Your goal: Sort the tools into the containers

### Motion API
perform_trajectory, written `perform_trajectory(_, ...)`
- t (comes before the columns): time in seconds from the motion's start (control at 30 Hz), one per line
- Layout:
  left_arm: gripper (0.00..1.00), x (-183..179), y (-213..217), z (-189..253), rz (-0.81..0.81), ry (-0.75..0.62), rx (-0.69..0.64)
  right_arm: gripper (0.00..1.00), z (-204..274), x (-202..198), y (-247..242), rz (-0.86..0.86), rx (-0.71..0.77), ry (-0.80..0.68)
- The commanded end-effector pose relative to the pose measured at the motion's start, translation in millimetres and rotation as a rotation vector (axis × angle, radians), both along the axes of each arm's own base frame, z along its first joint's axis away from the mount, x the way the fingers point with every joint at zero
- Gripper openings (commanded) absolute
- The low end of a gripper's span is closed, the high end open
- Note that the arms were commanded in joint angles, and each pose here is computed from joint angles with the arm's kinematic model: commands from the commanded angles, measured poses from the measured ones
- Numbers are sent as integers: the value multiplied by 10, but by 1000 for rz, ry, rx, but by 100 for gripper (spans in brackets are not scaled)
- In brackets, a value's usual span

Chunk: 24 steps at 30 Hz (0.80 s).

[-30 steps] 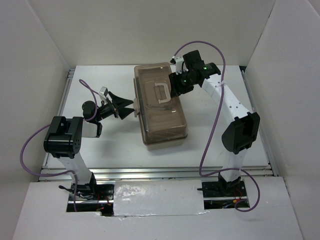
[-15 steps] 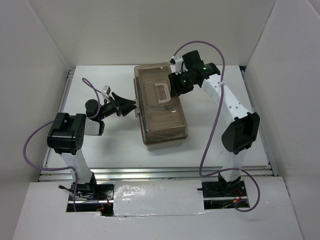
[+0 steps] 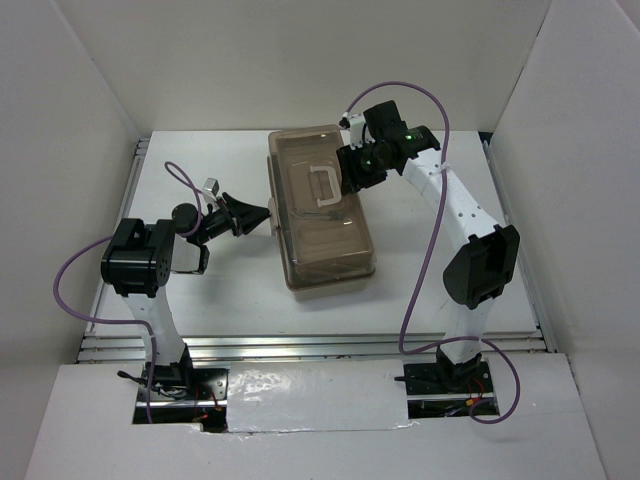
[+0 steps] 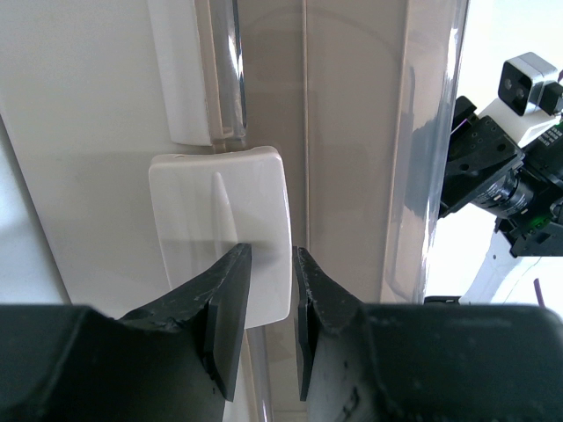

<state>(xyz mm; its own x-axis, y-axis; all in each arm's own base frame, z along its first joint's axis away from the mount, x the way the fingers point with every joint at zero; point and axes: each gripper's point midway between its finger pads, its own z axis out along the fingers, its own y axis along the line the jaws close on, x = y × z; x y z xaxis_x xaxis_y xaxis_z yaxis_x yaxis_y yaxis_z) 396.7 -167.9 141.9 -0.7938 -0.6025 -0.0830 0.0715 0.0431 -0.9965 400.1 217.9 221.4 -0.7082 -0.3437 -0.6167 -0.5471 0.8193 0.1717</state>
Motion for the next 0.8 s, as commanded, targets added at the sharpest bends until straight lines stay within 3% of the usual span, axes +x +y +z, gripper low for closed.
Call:
perform_trajectory(0.0,39,-222,-156,525,-54,-498,24,26,-537,-194,-8,72,-122,123)
perform_trajectory(0.77,32,-187,-260,237,-76,-418,15,21,-637,-260,69,97,-134,150)
